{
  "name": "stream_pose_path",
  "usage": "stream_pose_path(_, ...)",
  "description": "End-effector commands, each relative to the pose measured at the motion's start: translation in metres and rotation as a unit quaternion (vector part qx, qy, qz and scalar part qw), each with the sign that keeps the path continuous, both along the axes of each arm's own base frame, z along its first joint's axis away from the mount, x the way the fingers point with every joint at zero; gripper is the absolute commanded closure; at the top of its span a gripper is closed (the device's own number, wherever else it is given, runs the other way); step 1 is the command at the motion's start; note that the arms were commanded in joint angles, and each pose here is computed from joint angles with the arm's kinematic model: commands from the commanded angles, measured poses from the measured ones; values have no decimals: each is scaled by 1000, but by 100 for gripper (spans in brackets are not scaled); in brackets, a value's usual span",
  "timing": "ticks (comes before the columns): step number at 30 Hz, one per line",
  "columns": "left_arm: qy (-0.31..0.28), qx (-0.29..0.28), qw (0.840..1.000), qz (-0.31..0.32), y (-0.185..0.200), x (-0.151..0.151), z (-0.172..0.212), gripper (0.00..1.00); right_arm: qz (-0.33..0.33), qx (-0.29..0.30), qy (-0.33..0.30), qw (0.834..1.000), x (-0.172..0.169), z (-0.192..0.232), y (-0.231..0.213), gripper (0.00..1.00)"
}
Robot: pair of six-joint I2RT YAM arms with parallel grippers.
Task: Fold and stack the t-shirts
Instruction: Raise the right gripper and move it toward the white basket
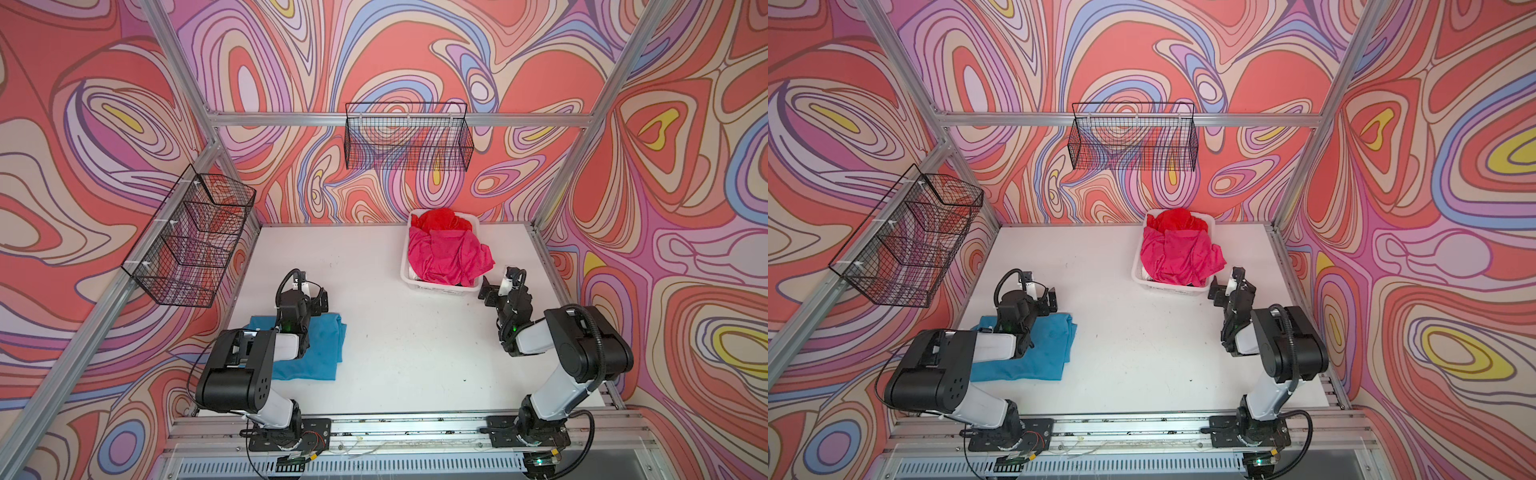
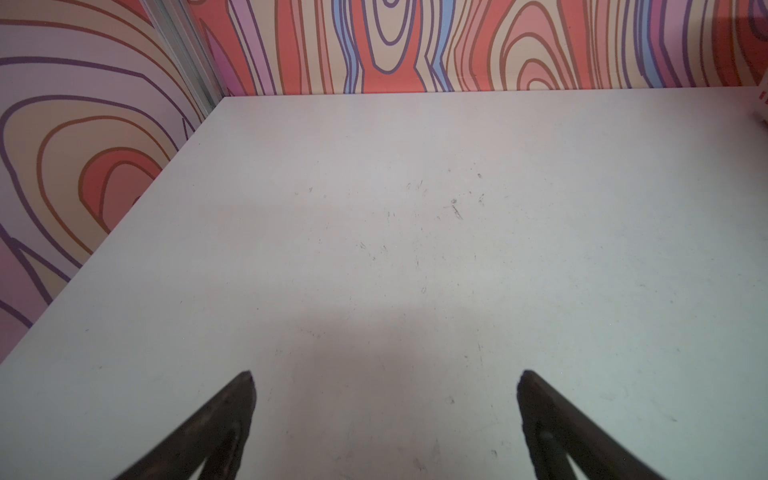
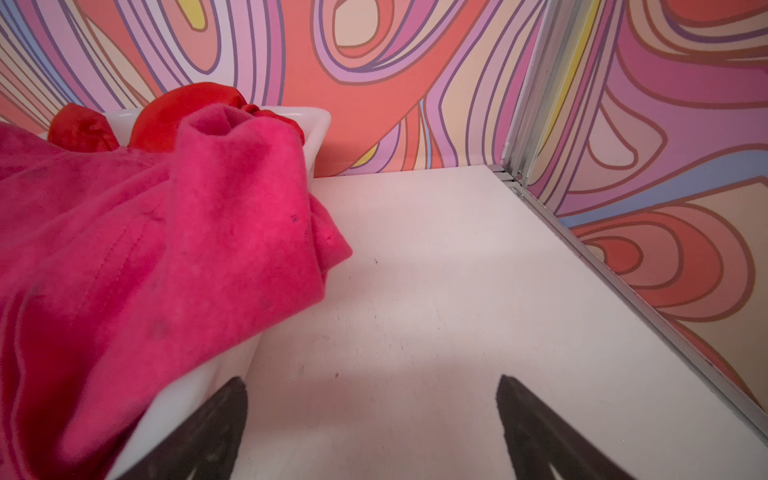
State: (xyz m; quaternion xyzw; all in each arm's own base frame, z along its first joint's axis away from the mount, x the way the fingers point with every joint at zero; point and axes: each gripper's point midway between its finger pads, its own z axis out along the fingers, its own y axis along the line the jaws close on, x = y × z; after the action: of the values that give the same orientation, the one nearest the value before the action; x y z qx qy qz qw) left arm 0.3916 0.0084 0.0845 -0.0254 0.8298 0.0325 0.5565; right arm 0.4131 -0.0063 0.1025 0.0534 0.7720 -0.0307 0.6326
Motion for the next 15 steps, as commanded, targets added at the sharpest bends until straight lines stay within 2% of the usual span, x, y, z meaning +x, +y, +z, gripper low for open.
stream_pose_path(1,-11,3,1000,5,3,2,4,0,4,-5,-4,1000,3,3,2,2)
stream_pose_path(7,-8,5,1000,-7,-2,0,25,0,-35,-3,-1,999,4,35,-11,2)
stream_pose_path(10,16,1,1000,-20,-10,-1,45,0,-46,2,42,998,8,51,-13,2)
stream_pose_path(12,28,-29,999,-30,-18,1,64,0,-53,21,76,995,7,56,-14,2)
stream_pose_path(15,52,-69,994,-62,-36,-4,74,0,-22,52,121,991,3,55,1,2)
